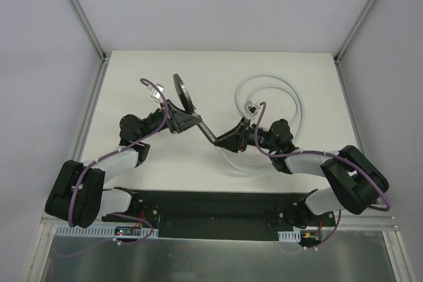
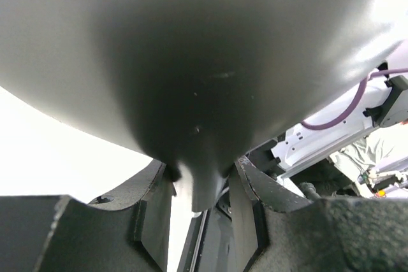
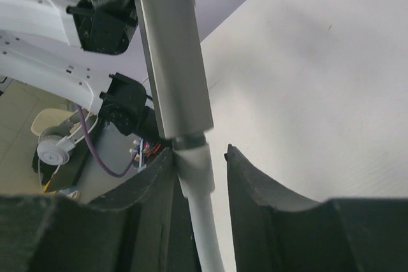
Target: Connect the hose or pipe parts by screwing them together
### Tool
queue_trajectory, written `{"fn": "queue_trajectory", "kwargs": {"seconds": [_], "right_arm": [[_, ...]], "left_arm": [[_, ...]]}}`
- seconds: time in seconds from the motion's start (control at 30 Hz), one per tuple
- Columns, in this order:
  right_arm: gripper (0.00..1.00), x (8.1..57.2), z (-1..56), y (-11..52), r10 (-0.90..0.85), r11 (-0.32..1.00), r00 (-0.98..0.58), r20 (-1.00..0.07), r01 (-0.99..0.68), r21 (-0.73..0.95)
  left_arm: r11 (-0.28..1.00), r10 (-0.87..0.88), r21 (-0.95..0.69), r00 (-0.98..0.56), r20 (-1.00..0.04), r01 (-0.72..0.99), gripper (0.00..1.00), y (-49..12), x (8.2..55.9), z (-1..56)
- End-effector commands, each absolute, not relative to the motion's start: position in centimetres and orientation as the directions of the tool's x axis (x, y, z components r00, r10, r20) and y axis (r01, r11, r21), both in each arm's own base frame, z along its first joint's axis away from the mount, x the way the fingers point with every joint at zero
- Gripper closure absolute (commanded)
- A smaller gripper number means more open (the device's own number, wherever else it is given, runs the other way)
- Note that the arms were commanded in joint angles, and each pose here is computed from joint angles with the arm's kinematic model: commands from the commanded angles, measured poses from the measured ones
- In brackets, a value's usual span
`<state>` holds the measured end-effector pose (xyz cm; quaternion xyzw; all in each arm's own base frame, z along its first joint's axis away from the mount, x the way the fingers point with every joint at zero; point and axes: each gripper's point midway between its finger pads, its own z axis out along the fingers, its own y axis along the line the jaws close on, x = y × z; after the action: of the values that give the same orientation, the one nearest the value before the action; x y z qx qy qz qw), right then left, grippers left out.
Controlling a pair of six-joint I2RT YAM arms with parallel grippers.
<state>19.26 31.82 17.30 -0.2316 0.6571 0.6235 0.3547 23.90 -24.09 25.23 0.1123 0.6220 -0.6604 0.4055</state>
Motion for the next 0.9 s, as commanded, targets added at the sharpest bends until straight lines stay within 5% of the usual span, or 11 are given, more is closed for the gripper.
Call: {"fn": "queue_trajectory", "kwargs": {"seconds": [0.0,0.07,0.3,0.53,0.87], "right_arm": [[0.55,23.9,28.1,30.3,0.497,0.136,-0.339,-0.798,-0.878,0.458],[0.41,24.1,27.4,29.4,0.498,0.181,-0.325,-0.804,-0.868,0.463],[0.24,24.2,25.3,27.7,0.395,0.36,-0.202,-0.896,-0.863,0.353],[0.2,23.7,23.7,27.0,-0.032,0.68,0.189,-0.981,-0.716,-0.16],[0.15,20.4,23.0,32.6,-0.351,0.601,0.396,-0.849,-0.6,-0.528]], "left_arm": [[-0.034,-0.34,-0.469,-0.452,-0.825,0.882,1.0,-24.6,18.9,28.6],[0.014,-0.33,-0.531,-0.498,-0.802,0.847,1.0,-24.7,19.8,27.8],[0.245,-0.377,-0.62,-0.516,-0.769,0.745,1.0,-23.6,22.8,26.8],[0.432,-0.436,-0.697,-0.544,-0.717,0.572,1.0,-21.6,24.6,26.1],[0.559,-0.532,-0.76,-0.56,-0.635,0.331,1.0,-19.3,26.1,26.7]]}}
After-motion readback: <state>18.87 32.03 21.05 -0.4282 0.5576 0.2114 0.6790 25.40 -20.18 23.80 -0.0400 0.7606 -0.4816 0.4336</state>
